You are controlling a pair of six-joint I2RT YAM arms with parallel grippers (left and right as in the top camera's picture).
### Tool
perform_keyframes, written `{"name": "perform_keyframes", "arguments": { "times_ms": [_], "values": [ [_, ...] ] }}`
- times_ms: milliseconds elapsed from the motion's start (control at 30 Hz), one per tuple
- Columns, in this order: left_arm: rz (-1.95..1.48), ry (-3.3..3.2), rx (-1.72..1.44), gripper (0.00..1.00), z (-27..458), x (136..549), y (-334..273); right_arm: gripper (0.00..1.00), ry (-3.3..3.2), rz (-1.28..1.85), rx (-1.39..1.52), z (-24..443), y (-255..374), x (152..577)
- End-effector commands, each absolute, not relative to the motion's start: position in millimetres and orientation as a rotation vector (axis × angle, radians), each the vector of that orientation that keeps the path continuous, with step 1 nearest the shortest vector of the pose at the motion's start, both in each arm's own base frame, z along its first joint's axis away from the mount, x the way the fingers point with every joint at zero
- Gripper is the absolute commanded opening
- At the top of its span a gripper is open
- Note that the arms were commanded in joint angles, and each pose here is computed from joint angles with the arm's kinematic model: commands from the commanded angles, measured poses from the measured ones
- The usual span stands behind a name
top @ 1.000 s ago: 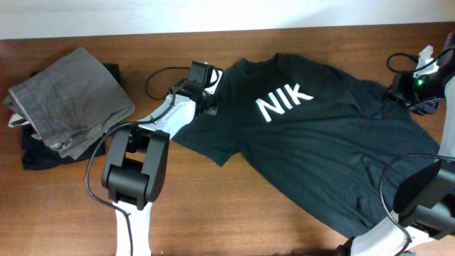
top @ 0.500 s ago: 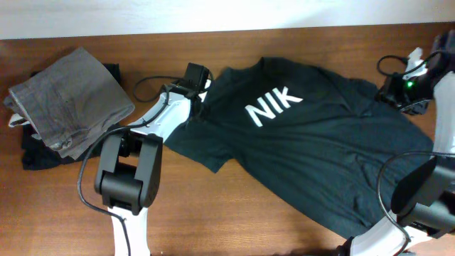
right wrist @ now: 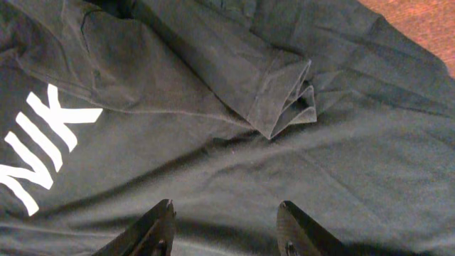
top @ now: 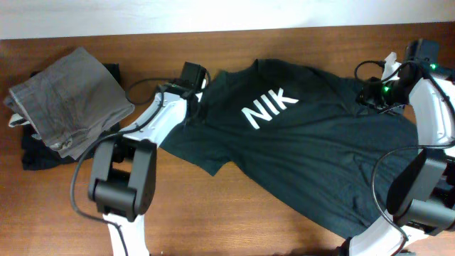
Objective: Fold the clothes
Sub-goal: 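Reach the right gripper to the shirt's right shoulder and grasp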
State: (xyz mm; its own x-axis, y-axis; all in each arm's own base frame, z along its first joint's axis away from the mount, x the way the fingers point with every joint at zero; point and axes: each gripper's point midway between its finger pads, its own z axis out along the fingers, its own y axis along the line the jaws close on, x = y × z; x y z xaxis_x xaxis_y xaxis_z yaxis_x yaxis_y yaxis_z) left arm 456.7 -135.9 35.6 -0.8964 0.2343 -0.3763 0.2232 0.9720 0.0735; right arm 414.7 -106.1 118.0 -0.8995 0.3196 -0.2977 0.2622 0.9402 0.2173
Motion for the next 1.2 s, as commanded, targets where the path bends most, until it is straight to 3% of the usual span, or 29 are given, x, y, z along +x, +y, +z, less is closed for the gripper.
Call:
{"name": "perform_keyframes", "arguments": {
  "times_ms": [0, 833, 1167],
  "values": [
    [-0.124, 2.622, 0.315, 0.00, 82.5, 469.7, -154.3, 0.51, 2.775, 0.247, 0.414, 114.3, -101.9, 413.0],
    [-0.247, 2.515, 0.334, 0.00, 98.6, 487.0, -174.3, 0.44, 2.782, 0.271, 0.458, 113.8, -97.2, 411.1],
    [-0.329, 2.561, 0.365, 0.00, 93.6, 474.1, -182.6, 0.40, 2.708, 0.292, 0.246, 122.4, -78.9, 435.6]
  ]
}}
